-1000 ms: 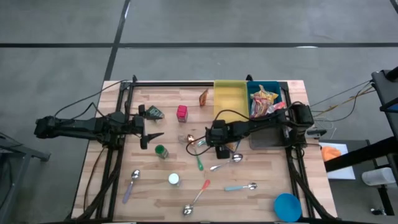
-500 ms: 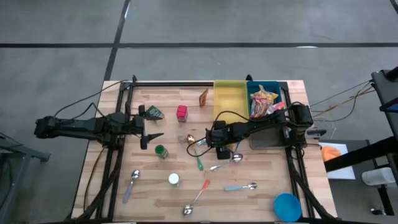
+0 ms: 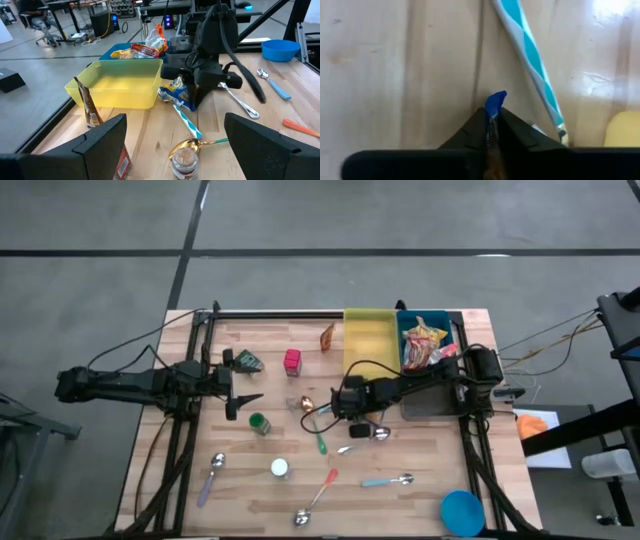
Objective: Pick & Place Food Item
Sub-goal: Put the blue noodle pack into the blue bin
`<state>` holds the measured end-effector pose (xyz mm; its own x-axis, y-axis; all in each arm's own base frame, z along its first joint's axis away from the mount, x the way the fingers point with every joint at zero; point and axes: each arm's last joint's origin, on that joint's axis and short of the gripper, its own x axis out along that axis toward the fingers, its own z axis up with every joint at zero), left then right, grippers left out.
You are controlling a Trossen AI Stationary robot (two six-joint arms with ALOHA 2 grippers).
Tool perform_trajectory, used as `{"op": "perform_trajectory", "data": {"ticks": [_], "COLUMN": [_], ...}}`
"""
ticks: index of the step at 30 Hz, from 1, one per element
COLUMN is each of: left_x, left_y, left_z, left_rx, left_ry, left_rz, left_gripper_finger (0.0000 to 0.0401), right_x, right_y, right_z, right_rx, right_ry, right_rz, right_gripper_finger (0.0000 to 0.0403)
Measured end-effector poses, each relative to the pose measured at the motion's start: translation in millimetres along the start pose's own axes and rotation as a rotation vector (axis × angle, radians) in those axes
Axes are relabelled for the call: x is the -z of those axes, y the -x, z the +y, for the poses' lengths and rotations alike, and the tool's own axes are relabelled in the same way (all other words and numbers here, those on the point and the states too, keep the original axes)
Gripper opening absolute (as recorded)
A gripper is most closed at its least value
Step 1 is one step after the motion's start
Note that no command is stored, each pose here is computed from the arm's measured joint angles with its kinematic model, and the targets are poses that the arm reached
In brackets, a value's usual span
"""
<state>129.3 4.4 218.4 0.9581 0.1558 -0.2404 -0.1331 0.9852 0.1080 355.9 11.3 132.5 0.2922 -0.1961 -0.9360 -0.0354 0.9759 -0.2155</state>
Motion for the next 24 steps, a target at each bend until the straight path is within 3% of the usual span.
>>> {"op": "perform_trajectory", "data": {"ticks": [14,19,24], "left_x": [-0.1,0.0,0.3], "left_y": [0.0,0.0,0.1], "left_z": [0.0,0.0,-0.1], "left_rx": [0.0,0.0,0.001], "left_ry": [0.0,0.0,-0.001], "left_rz": [-0.001,0.0,0.003], "left_gripper_finger": [0.034,0.034,0.034], "right_x": [-0.9,-9.6,-12.7], "right_y": [6.3,34.4,65.6], "right_z": [3.4,18.0,38.7], "right_rx": [0.022,0.117,0.289], "right_ry": [-0.034,0.015,0.096], "right_rz": [-0.02,-0.096,-0.149], "right_gripper_finger": [0.002,0.002,0.002]}}
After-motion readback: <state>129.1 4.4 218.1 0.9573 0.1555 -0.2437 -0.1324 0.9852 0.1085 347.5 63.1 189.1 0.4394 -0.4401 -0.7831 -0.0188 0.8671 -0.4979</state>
